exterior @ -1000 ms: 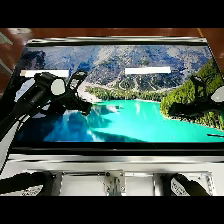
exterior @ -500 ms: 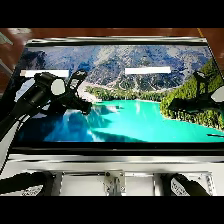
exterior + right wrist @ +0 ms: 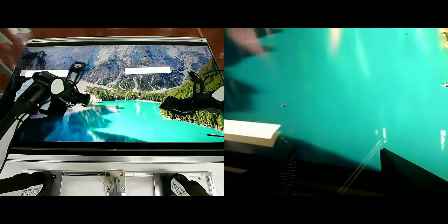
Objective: Fold the shirts.
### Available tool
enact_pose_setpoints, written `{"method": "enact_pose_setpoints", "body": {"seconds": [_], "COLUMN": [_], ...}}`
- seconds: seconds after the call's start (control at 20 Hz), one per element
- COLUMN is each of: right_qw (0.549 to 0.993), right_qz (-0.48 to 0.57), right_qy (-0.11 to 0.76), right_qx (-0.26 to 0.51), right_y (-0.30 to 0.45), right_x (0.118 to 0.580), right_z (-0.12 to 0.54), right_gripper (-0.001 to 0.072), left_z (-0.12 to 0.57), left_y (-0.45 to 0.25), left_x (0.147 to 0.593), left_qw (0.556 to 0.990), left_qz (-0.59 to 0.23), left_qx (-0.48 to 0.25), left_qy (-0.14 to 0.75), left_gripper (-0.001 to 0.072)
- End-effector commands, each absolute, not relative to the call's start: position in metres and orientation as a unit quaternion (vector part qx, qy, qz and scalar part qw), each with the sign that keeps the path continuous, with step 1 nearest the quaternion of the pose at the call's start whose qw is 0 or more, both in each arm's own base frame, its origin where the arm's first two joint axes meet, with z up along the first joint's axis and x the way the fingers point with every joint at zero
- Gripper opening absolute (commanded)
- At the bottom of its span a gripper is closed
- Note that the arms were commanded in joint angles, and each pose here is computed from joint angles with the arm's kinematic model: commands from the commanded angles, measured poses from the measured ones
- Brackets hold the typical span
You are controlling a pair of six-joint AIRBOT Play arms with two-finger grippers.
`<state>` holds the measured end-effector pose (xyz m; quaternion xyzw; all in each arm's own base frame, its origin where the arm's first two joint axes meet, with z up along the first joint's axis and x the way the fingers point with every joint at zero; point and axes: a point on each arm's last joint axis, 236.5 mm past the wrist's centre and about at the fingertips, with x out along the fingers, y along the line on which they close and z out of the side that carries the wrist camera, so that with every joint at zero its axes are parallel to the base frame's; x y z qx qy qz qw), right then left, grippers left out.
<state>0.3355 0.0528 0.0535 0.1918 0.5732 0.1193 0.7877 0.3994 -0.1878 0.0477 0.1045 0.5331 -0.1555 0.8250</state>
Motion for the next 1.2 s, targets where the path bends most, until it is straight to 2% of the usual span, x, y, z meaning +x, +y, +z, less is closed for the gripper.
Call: {"method": "enact_pose_setpoints", "body": {"seconds": [0.0, 0.15, 0.3, 0.5, 0.95, 1.0, 1.05, 1.1, 1.15], "right_qw": [0.778, 0.778, 0.780, 0.778, 0.775, 0.774, 0.773, 0.772, 0.772], "right_qz": [0.153, 0.154, 0.142, 0.124, 0.149, 0.154, 0.159, 0.162, 0.164], "right_qy": [0.562, 0.561, 0.555, 0.552, 0.562, 0.563, 0.565, 0.566, 0.566], "right_qx": [0.236, 0.238, 0.251, 0.273, 0.250, 0.245, 0.241, 0.239, 0.238], "right_y": [0.076, 0.077, 0.075, 0.074, 0.113, 0.118, 0.122, 0.125, 0.126], "right_x": [0.337, 0.338, 0.342, 0.346, 0.341, 0.340, 0.338, 0.337, 0.337], "right_z": [0.067, 0.067, 0.068, 0.069, 0.068, 0.068, 0.068, 0.068, 0.068], "right_gripper": [0.0642, 0.0642, 0.0641, 0.0640, 0.0640, 0.0640, 0.0640, 0.0640, 0.0640], "left_z": [0.062, 0.077, 0.066, 0.011, -0.069, -0.072, -0.073, -0.072, -0.069], "left_y": [-0.089, 0.017, 0.111, 0.176, 0.186, 0.185, 0.184, 0.183, 0.181], "left_x": [0.455, 0.502, 0.531, 0.534, 0.533, 0.532, 0.531, 0.531, 0.531], "left_qw": [0.864, 0.898, 0.903, 0.871, 0.838, 0.836, 0.835, 0.834, 0.832], "left_qz": [-0.036, 0.052, 0.117, 0.154, 0.136, 0.134, 0.133, 0.132, 0.132], "left_qx": [0.118, 0.004, -0.075, -0.085, -0.047, -0.047, -0.047, -0.047, -0.050], "left_qy": [0.488, 0.436, 0.406, 0.459, 0.526, 0.530, 0.532, 0.534, 0.536], "left_gripper": [0.0699, 0.0698, 0.0696, 0.0697, 0.0688, 0.0555, 0.0286, 0.0049, 0.0039]}}
